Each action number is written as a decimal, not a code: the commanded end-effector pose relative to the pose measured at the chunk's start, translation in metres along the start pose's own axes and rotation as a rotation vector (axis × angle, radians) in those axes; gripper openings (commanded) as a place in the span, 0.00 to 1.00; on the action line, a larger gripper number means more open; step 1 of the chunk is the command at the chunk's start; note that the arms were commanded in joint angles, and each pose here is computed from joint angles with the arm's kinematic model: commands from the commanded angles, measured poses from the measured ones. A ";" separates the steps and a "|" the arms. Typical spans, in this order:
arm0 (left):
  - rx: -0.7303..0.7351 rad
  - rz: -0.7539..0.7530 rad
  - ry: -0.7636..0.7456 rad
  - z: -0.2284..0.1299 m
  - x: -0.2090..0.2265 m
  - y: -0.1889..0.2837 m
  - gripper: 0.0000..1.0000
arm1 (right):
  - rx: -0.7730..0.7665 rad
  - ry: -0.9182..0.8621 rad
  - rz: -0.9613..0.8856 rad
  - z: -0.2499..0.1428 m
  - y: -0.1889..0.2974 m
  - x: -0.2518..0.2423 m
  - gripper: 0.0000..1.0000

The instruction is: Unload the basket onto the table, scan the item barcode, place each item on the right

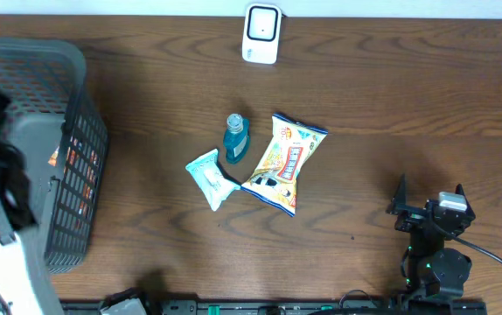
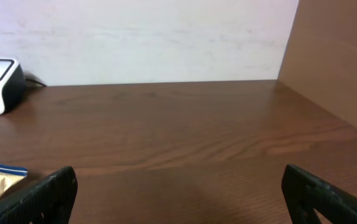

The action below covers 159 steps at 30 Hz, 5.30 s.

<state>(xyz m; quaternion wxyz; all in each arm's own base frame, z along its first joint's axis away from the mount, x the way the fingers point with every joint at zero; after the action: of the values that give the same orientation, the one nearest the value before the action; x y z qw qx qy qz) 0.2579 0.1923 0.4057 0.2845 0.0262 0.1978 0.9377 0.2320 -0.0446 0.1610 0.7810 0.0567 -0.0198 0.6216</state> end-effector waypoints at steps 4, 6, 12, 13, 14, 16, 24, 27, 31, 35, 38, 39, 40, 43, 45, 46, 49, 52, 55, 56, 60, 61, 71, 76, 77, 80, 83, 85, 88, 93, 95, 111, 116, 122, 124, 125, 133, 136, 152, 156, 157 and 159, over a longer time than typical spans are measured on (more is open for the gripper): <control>0.375 0.070 -0.036 -0.075 0.031 -0.082 0.98 | 0.000 0.008 -0.007 -0.001 0.000 -0.002 0.99; 0.475 -0.041 -0.116 -0.099 0.019 -0.101 0.98 | 0.000 0.007 -0.007 -0.001 0.000 -0.002 0.99; 0.664 -0.413 -0.442 -0.163 -0.023 -0.129 0.98 | 0.000 0.007 -0.007 -0.001 0.000 -0.002 0.99; 0.682 -0.435 -0.455 -0.170 -0.025 -0.132 0.98 | 0.000 0.008 -0.007 -0.001 0.000 -0.002 0.99; 0.702 -0.452 -0.472 -0.178 -0.026 -0.135 0.98 | 0.000 0.007 -0.007 -0.001 0.000 -0.002 0.99; 0.737 -0.487 -0.504 -0.193 -0.028 -0.140 0.98 | 0.000 0.008 -0.007 -0.001 0.000 -0.002 0.99; 0.843 -0.575 -0.594 -0.242 -0.034 -0.159 0.98 | 0.000 0.007 -0.007 -0.001 0.000 -0.002 0.99; 0.871 -0.601 -0.617 -0.257 -0.039 -0.163 0.98 | 0.000 0.007 -0.007 -0.001 0.000 -0.002 0.99; 0.923 -0.622 -0.635 -0.281 -0.047 -0.168 0.98 | 0.000 0.008 -0.007 -0.001 0.000 -0.002 0.99; 0.968 -0.635 -0.647 -0.298 -0.052 -0.170 0.98 | 0.000 0.008 -0.007 -0.001 0.000 -0.002 0.99; 1.001 -0.636 -0.647 -0.309 -0.051 -0.173 0.92 | 0.000 0.008 -0.007 -0.001 0.000 -0.002 0.99; 1.009 -0.635 -0.647 -0.312 -0.051 -0.173 0.90 | 0.000 0.007 -0.007 -0.001 0.000 -0.002 0.99; 1.016 -0.635 -0.647 -0.315 -0.050 -0.174 0.88 | 0.000 0.008 -0.007 -0.001 0.000 -0.002 0.99; 1.019 -0.632 -0.649 -0.316 -0.050 -0.175 0.81 | 0.000 0.007 -0.007 -0.001 0.000 -0.002 0.99; 1.017 -0.632 -0.649 -0.316 -0.050 -0.175 0.66 | 0.000 0.008 -0.007 -0.001 0.000 -0.002 0.99; 1.015 -0.632 -0.649 -0.315 -0.050 -0.175 0.56 | 0.000 0.008 -0.007 -0.001 0.000 -0.002 0.99; 1.012 -0.632 -0.649 -0.314 -0.050 -0.175 0.27 | 0.000 0.007 -0.007 -0.001 0.000 -0.002 0.99; 0.995 -0.621 -0.640 -0.306 -0.050 -0.176 0.08 | 0.000 0.008 -0.007 -0.001 0.000 -0.002 0.99; 0.953 -0.518 -0.599 -0.283 -0.043 -0.180 0.07 | 0.000 0.007 -0.007 -0.001 0.000 -0.002 0.99; 0.927 -0.483 -0.589 -0.272 -0.041 -0.181 0.07 | 0.000 0.008 -0.007 -0.001 0.000 -0.002 0.99; 0.767 -0.389 -0.511 -0.211 -0.032 -0.173 0.08 | 0.000 0.007 -0.007 -0.001 0.000 -0.002 0.99; 0.720 -0.371 -0.474 -0.195 -0.030 -0.168 0.07 | 0.000 0.007 -0.007 -0.001 0.000 -0.002 0.99; 0.367 -0.592 0.333 -0.036 -0.059 -0.026 0.07 | 0.000 0.007 -0.007 -0.001 0.000 -0.002 0.99; 0.348 -1.110 0.238 -0.018 -0.141 0.098 0.08 | 0.000 0.007 -0.007 -0.001 0.000 -0.002 0.99; 0.362 -1.158 0.209 -0.023 -0.152 0.113 0.07 | 0.000 0.008 -0.007 -0.001 0.000 -0.002 0.99; 0.432 -1.370 0.024 -0.061 -0.199 0.182 0.08 | 0.000 0.008 -0.007 -0.001 0.000 -0.002 0.99; 0.471 -1.435 -0.138 -0.105 -0.234 0.222 0.08 | 0.000 0.007 -0.007 -0.001 0.000 -0.002 0.99; 0.495 -1.450 -0.245 -0.137 -0.256 0.242 0.07 | 0.000 0.008 -0.007 -0.001 0.000 -0.002 0.99; 0.542 -1.451 -0.408 -0.194 -0.283 0.267 0.07 | 0.000 0.007 -0.007 -0.001 0.000 -0.002 0.99; 0.646 -1.383 -0.647 -0.299 -0.315 0.283 0.07 | 0.000 0.007 -0.007 -0.001 0.000 -0.002 0.99; 0.716 -1.357 -0.744 -0.352 -0.324 0.287 0.08 | 0.000 0.007 -0.007 -0.001 0.000 -0.002 0.99; 0.877 -1.239 -0.983 -0.487 -0.320 0.281 0.65 | 0.000 0.007 -0.007 -0.001 0.000 -0.002 0.99; 0.777 -1.352 -0.928 -0.423 -0.329 0.307 0.95 | 0.000 0.008 -0.007 -0.001 0.000 -0.002 0.99; 0.469 -1.369 -0.873 -0.299 -0.314 0.310 1.00 | 0.000 0.008 -0.007 -0.001 0.000 -0.002 0.99; 0.364 -1.285 -0.812 -0.255 -0.301 0.293 0.98 | 0.000 0.008 -0.007 -0.001 0.000 -0.002 0.99; 0.323 -1.245 -0.781 -0.235 -0.293 0.283 0.98 | 0.000 0.007 -0.007 -0.001 0.000 -0.002 0.99; 0.103 -0.822 -0.446 -0.081 -0.181 0.172 0.98 | 0.000 0.008 -0.007 -0.001 0.000 -0.002 0.99; 0.101 -0.591 -0.277 -0.046 -0.118 0.122 0.98 | 0.000 0.008 -0.007 -0.001 0.000 -0.002 0.99; 0.677 -0.041 0.242 -0.121 0.014 0.008 0.98 | 0.000 0.008 -0.007 -0.001 0.000 -0.002 0.99; 0.753 0.014 0.233 -0.141 0.018 -0.009 0.98 | 0.000 0.007 -0.007 -0.001 0.000 -0.002 0.99; 0.766 0.024 0.233 -0.145 0.019 -0.012 0.98 | 0.000 0.007 -0.007 -0.001 0.000 -0.002 0.99; 0.798 0.050 0.232 -0.153 0.022 -0.020 0.98 | 0.000 0.007 -0.007 -0.001 0.000 -0.002 0.99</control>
<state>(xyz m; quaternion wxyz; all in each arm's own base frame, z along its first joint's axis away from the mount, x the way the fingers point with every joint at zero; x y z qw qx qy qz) 0.2247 0.1602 0.2718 0.2279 0.0336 0.5514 0.8018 0.2320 -0.0445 0.1609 0.7809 0.0568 -0.0197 0.6218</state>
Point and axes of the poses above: each gripper's point midway between its finger pads, its own y axis back along the fingers, its own x axis along the line the jaws close on, z = x × y, the point moved 1 cm from there along y, back along the fingers, and after that the axes turned 8 degrees about -y, right-handed, at the moved point
